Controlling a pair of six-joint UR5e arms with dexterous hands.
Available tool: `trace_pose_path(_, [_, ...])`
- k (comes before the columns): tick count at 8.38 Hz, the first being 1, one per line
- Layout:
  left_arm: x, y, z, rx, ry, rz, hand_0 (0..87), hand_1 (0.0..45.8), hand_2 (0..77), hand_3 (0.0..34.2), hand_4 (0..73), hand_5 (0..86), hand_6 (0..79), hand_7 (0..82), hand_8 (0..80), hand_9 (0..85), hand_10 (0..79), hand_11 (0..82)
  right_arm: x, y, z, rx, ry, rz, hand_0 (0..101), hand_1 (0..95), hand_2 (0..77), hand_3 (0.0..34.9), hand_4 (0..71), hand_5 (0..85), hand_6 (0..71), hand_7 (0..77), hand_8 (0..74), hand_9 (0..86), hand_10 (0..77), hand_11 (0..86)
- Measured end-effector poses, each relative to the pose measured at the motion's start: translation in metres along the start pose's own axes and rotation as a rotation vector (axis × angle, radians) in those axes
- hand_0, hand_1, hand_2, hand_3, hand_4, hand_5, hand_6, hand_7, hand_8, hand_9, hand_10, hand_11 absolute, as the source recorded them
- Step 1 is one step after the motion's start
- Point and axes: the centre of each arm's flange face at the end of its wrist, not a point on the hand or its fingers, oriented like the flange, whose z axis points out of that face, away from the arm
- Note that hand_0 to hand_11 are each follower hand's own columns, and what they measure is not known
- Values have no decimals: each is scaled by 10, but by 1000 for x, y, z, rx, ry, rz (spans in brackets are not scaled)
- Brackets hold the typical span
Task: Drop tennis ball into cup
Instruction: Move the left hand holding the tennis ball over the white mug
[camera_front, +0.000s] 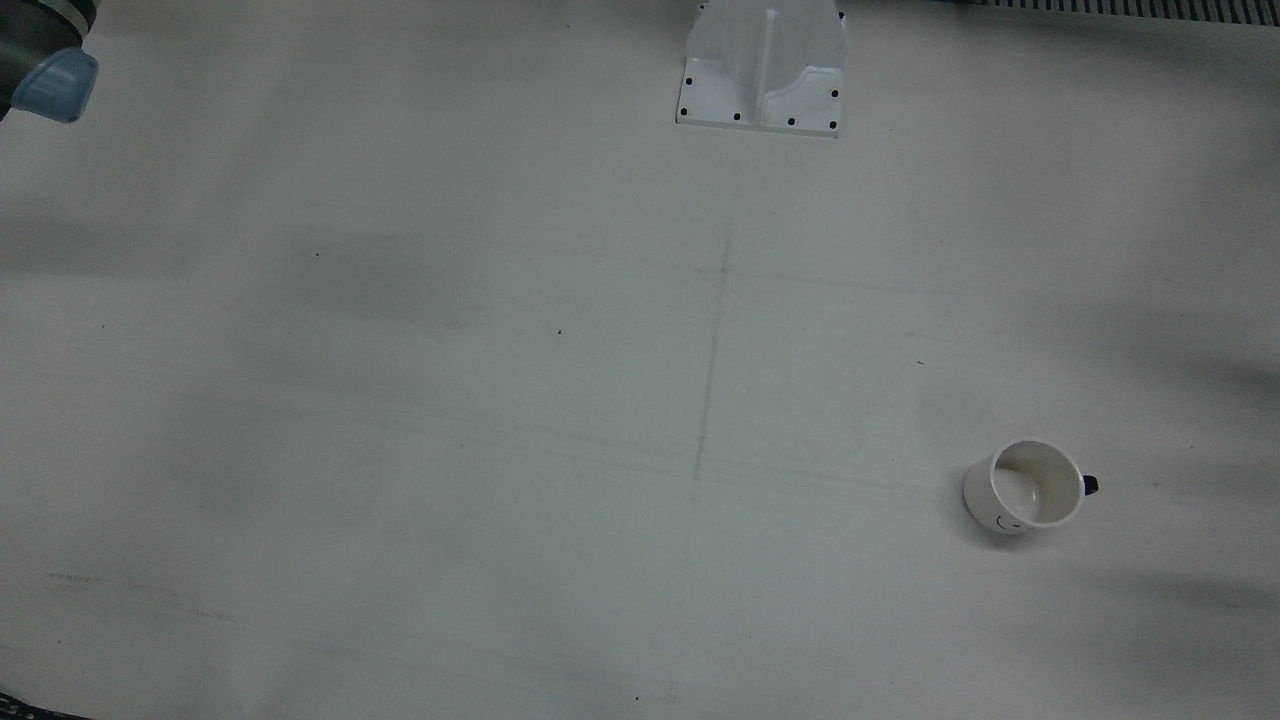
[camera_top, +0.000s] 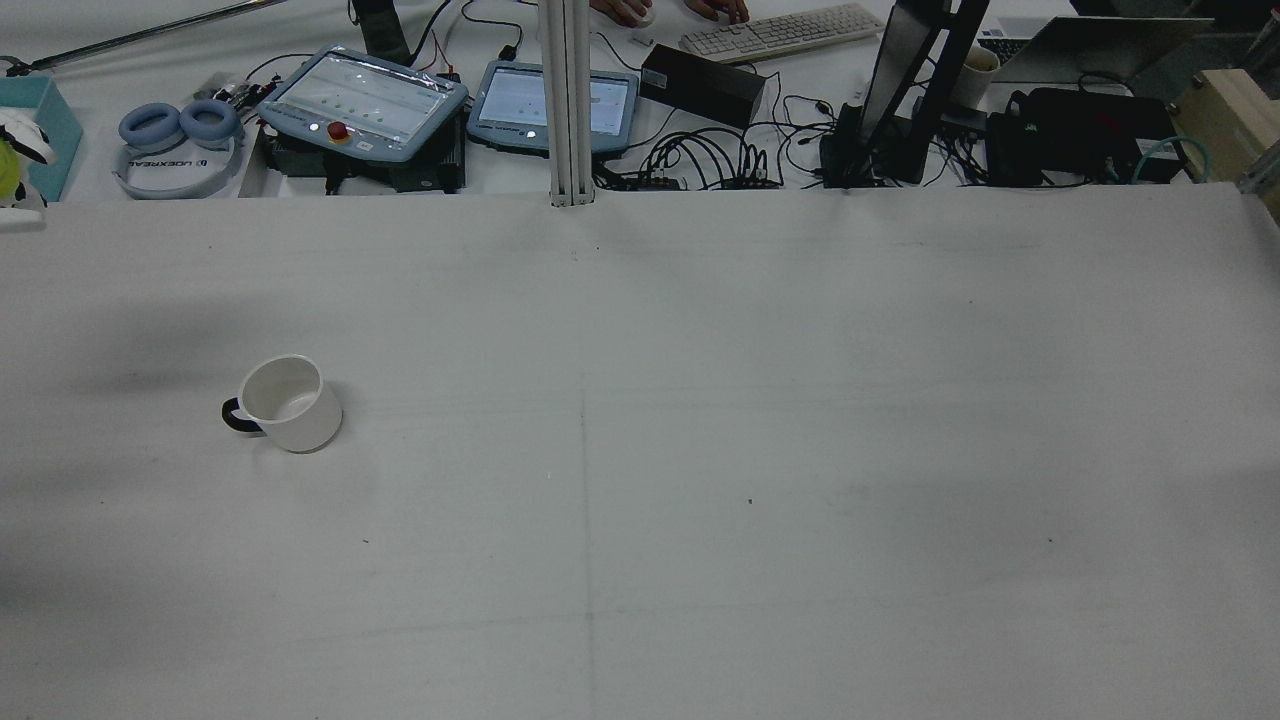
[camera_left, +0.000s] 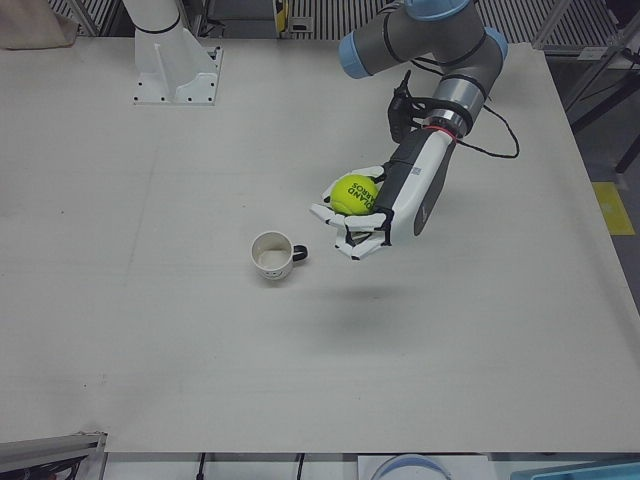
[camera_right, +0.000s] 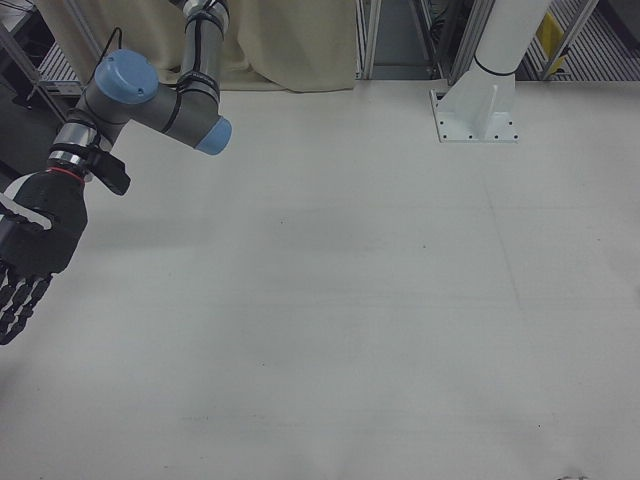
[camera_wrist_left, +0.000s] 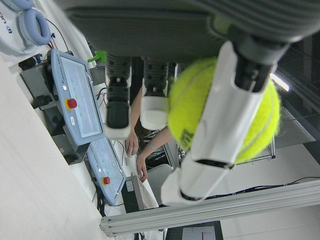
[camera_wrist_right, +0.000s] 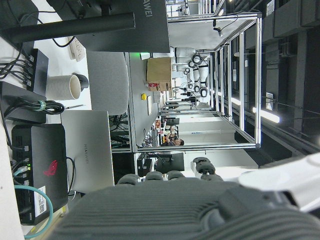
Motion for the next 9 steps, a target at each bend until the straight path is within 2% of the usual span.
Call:
trace_pose_path(3, [-19, 9, 6, -15, -36, -9, 802, 355, 229, 114, 698, 191, 333, 698, 698, 704, 420, 605, 0, 0, 0, 0, 0, 0, 0, 5, 5, 0, 0, 0, 0, 5, 0, 0, 0, 5])
trace_pose_path(6, [-68, 23, 23, -48, -125, -38, 802, 349, 229, 114, 698, 191, 333, 698, 698, 704, 420, 600, 0, 0, 0, 0, 0, 0, 0, 5, 5, 0, 0, 0, 0, 5, 0, 0, 0, 5])
trace_pose_path(9, [-110, 33, 33, -71, -188, -60, 802, 355, 229, 114, 698, 191, 333, 698, 687, 704, 420, 600, 0, 0, 0, 0, 0, 0, 0, 5, 5, 0, 0, 0, 0, 5, 0, 0, 0, 5])
